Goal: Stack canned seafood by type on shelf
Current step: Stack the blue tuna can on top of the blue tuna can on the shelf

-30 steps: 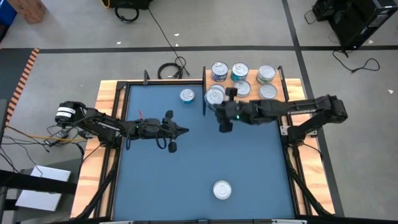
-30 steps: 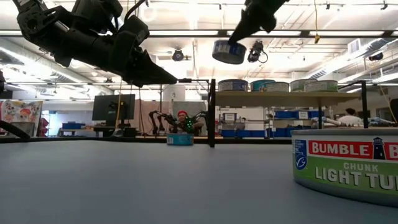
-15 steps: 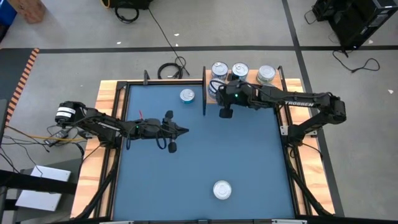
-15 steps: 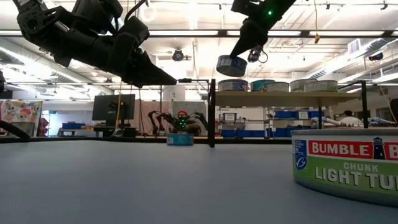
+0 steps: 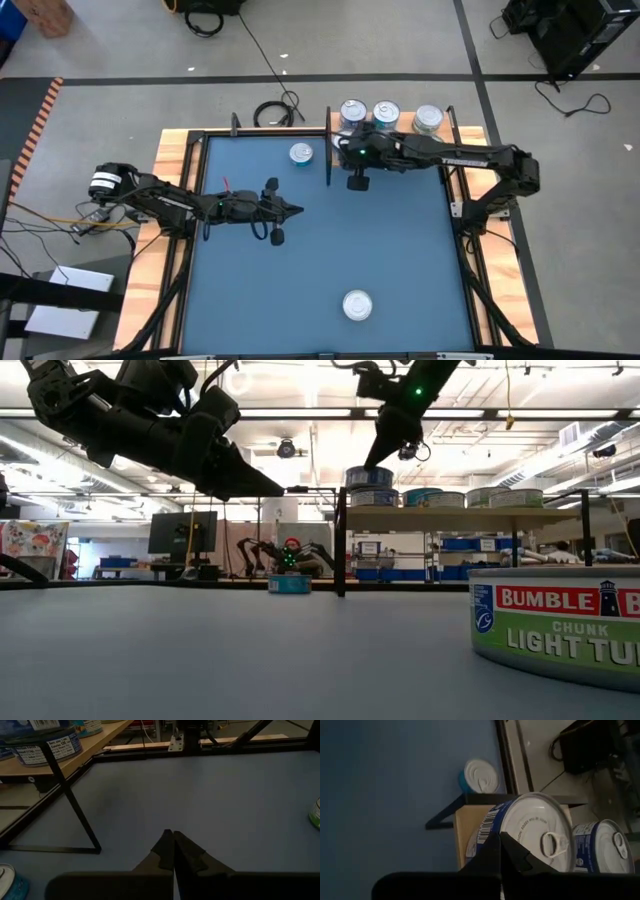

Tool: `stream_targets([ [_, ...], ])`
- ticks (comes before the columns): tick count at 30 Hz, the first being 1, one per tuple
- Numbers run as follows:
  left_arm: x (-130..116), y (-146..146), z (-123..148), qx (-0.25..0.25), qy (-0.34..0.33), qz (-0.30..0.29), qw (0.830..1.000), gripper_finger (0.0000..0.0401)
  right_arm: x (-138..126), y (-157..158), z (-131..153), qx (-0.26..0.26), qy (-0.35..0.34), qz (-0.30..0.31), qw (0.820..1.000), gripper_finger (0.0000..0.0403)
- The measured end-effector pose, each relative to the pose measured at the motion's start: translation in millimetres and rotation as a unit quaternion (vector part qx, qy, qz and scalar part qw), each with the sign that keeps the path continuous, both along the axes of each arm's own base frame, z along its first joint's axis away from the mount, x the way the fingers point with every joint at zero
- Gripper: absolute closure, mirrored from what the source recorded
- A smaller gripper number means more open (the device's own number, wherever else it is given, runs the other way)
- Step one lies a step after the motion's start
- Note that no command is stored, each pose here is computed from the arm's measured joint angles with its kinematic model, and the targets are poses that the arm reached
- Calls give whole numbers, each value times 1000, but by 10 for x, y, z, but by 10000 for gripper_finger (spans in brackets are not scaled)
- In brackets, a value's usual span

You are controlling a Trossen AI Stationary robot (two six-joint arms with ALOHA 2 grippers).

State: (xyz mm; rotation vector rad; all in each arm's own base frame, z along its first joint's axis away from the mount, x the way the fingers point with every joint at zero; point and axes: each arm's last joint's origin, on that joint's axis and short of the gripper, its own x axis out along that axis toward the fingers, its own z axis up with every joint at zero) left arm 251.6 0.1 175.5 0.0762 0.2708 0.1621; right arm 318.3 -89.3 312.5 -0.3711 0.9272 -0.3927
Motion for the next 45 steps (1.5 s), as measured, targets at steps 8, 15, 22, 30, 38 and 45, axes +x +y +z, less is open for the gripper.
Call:
stream_targets([
  [8,-1,0,-4,2,3,-1,1000,398,57,-16,38,4,20,-3,1000,403],
  [15,-2,0,-7,3,4,-1,1000,398,21,-9,38,9,31,-7,999,403],
  [22,-2,0,-6,3,4,-1,1000,398,5,-24,29,12,37,-12,999,403],
  [30,-2,0,-6,3,4,-1,1000,398,-13,-89,30,13,35,-22,999,396],
  [38,-2,0,-6,4,4,-1,1000,398,-19,-107,36,13,33,-26,999,354],
  [45,-2,0,-6,3,4,-1,1000,398,7,-93,58,-1,20,-29,999,298],
])
